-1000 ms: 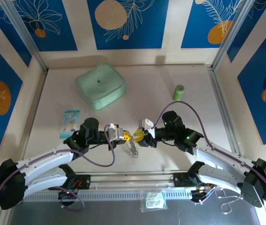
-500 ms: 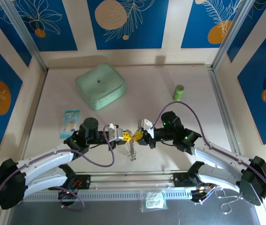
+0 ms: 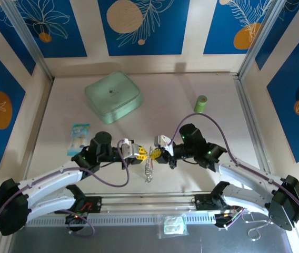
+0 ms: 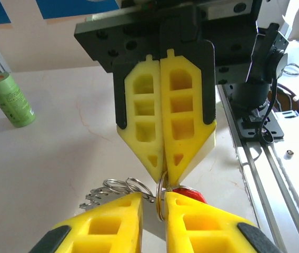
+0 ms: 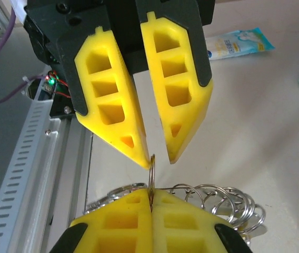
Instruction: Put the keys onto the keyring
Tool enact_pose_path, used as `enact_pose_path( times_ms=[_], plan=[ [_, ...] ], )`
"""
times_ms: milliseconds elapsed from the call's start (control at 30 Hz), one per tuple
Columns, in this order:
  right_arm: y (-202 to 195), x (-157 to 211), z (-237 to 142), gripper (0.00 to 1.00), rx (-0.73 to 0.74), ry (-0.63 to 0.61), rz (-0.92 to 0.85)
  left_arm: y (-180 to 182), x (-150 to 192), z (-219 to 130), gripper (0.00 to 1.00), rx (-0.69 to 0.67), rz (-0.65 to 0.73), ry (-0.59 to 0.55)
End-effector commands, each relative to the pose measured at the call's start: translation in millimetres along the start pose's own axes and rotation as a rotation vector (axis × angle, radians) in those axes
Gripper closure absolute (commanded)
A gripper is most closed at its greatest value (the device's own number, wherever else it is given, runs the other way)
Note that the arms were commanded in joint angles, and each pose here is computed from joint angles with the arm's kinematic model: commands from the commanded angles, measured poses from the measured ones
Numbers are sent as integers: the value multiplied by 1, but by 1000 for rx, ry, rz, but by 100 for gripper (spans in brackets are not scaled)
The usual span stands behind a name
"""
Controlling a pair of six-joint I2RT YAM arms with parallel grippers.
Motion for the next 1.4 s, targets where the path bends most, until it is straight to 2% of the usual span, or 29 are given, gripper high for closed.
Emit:
enact_pose_path(
  times_ms=[0, 233, 400, 467, 533, 633, 700, 900, 1167, 1367],
  plan=[
    [5, -9, -3, 100, -5, 55, -51, 6, -4, -1, 84, 3, 29, 49],
    [7, -18, 2, 100, 26, 184, -112, 8, -8, 0, 85, 19, 33, 45],
    [11, -26, 6, 100, 20, 235, -149, 6, -9, -1, 91, 45, 45, 55],
    [12, -30, 6, 100, 12, 209, -148, 4, -10, -1, 98, 57, 45, 52],
    [10, -31, 3, 100, 10, 162, -126, 3, -10, -1, 100, 62, 46, 46],
    [3, -23, -2, 82, 3, 77, -58, 2, -11, -3, 100, 55, 52, 29],
    [2, -17, -3, 77, -11, 29, -21, 2, -12, -3, 100, 42, 50, 4],
    [1, 0, 3, 77, -8, -22, 43, -2, -13, -7, 100, 17, 28, -69],
    [0, 1, 4, 77, 1, -43, 38, -6, -12, -9, 100, 16, 19, -73],
    [4, -1, 1, 72, -18, -60, 20, -7, -11, -9, 100, 16, 23, -79]
  ],
)
Point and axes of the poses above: each hand's point on the last joint's axis, 136 mm out from that joint toward the fingers, its own z axis out along the fingers, its own y axis along the line the jaws close on, x = y × z, the point moved 7 cm from there along -z, back along the fingers, and after that the axes turned 12 degrees about z, right-handed, at the moved point
